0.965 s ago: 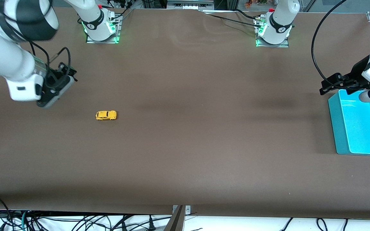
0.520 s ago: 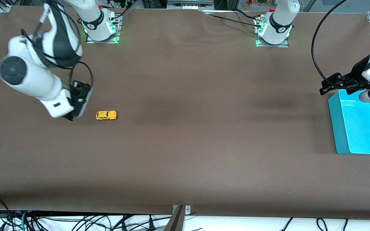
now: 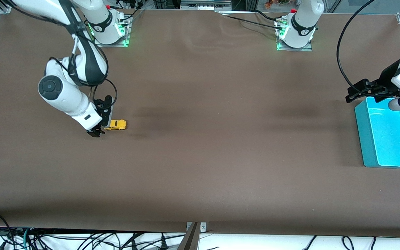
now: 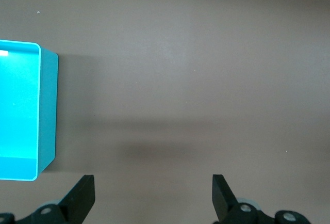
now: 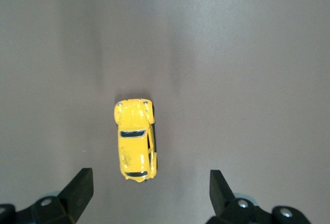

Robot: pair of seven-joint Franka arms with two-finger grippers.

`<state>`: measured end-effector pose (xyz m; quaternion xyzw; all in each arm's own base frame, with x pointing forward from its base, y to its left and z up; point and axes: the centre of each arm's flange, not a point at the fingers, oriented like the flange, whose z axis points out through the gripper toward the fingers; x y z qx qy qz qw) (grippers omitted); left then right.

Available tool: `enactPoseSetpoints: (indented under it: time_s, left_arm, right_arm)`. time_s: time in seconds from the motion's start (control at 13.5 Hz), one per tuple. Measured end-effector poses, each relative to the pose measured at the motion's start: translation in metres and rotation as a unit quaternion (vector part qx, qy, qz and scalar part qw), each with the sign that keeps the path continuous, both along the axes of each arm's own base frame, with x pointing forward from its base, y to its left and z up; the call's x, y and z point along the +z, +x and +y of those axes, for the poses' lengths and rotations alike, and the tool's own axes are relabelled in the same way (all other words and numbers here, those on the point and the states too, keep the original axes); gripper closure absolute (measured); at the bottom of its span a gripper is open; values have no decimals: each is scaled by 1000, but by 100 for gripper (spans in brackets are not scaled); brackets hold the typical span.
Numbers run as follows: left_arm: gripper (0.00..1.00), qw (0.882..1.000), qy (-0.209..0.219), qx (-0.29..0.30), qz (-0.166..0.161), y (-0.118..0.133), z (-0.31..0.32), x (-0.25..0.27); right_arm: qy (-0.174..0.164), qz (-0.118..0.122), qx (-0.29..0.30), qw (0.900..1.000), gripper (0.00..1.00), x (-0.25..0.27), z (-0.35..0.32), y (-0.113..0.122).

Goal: Wind and store yellow beetle car
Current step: 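Move the right gripper over the yellow toy car, then lower the right gripper and close it on the yellow car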

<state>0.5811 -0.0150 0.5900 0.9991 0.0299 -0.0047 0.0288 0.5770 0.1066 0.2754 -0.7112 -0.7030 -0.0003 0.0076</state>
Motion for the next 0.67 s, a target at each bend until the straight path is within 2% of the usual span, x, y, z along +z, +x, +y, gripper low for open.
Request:
enactPoseSetpoints:
  time_s: [0.22,0.3,0.67]
  left_arm:
    - [0,1000,0,0,0,0,0,0]
    - [0,1000,0,0,0,0,0,0]
    - [0,1000,0,0,0,0,0,0]
  right_arm:
    - [0,3,3,1000,0,-27,-5,2]
    - [0,5,2,1000,4,-33,-6,2]
    - [2,-3,2,1000,4,-56,-7,-5]
